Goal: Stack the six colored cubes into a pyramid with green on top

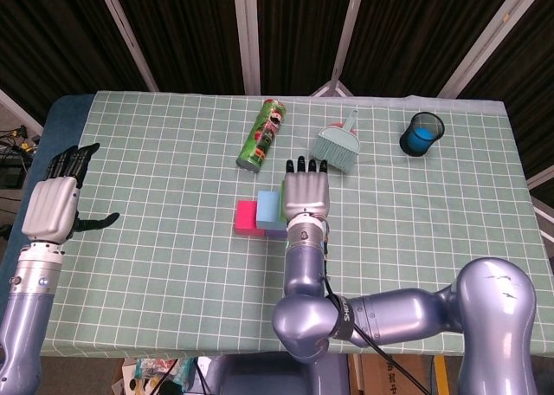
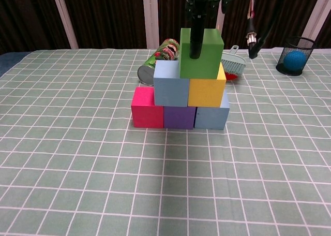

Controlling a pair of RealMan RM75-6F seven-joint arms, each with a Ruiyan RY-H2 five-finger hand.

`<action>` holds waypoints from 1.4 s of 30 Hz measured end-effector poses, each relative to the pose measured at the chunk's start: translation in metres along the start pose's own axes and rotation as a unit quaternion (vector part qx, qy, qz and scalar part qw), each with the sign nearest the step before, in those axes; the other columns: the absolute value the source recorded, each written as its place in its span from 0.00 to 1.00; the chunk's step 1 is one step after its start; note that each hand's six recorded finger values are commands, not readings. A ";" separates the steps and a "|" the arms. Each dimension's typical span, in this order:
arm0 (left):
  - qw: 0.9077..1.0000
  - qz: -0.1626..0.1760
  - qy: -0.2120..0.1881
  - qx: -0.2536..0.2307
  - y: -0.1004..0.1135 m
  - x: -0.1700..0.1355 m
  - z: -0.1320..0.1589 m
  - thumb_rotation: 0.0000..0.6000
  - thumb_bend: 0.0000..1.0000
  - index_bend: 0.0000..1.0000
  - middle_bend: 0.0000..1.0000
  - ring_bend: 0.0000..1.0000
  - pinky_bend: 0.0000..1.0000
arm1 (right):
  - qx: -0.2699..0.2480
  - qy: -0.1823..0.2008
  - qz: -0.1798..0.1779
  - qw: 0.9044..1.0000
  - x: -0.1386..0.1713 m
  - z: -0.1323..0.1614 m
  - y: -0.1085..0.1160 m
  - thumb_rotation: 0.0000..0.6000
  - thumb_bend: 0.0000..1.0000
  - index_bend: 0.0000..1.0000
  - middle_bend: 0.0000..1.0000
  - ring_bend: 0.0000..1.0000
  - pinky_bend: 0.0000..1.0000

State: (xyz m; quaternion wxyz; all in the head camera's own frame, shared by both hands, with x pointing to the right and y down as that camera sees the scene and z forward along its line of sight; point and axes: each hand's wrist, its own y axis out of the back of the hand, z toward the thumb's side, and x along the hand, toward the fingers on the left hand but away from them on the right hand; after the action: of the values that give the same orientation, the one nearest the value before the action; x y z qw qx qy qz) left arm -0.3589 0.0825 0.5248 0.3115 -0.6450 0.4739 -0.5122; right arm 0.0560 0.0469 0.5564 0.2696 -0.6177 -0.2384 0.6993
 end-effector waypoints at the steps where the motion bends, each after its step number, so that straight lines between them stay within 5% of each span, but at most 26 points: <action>1: 1.000 0.000 0.000 0.000 0.000 0.000 0.000 1.00 0.12 0.00 0.07 0.02 0.05 | 0.001 0.000 -0.001 1.000 0.000 -0.001 0.000 1.00 0.26 0.00 0.00 0.01 0.01; 10: 1.000 -0.002 0.000 0.011 -0.002 0.000 -0.001 1.00 0.12 0.00 0.07 0.02 0.05 | 0.018 -0.036 0.005 0.999 0.007 -0.045 -0.002 1.00 0.26 0.00 0.00 0.00 0.01; 19: 1.000 -0.002 -0.011 0.023 -0.006 -0.004 0.003 1.00 0.12 0.00 0.07 0.02 0.05 | 0.023 -0.115 0.017 0.993 0.010 -0.139 -0.017 1.00 0.26 0.00 0.00 0.00 0.01; 30: 0.999 -0.013 -0.027 0.030 -0.026 -0.016 -0.004 1.00 0.12 0.00 0.05 0.02 0.04 | -0.001 -0.161 -0.096 0.982 0.013 -0.256 -0.030 1.00 0.26 0.00 0.00 0.00 0.00; 42: 0.998 0.015 -0.012 0.059 -0.040 -0.060 -0.078 1.00 0.09 0.00 0.02 0.02 0.03 | -0.070 -0.106 -0.177 0.976 0.063 -0.348 -0.102 1.00 0.26 0.00 0.00 0.00 0.00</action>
State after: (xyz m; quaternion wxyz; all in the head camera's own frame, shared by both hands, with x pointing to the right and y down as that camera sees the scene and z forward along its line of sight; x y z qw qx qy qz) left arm -0.4234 0.1592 0.5598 0.3624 -0.6239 0.4491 -0.5269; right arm 0.4038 0.1647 0.5353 0.3179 -0.5052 -0.4198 0.6837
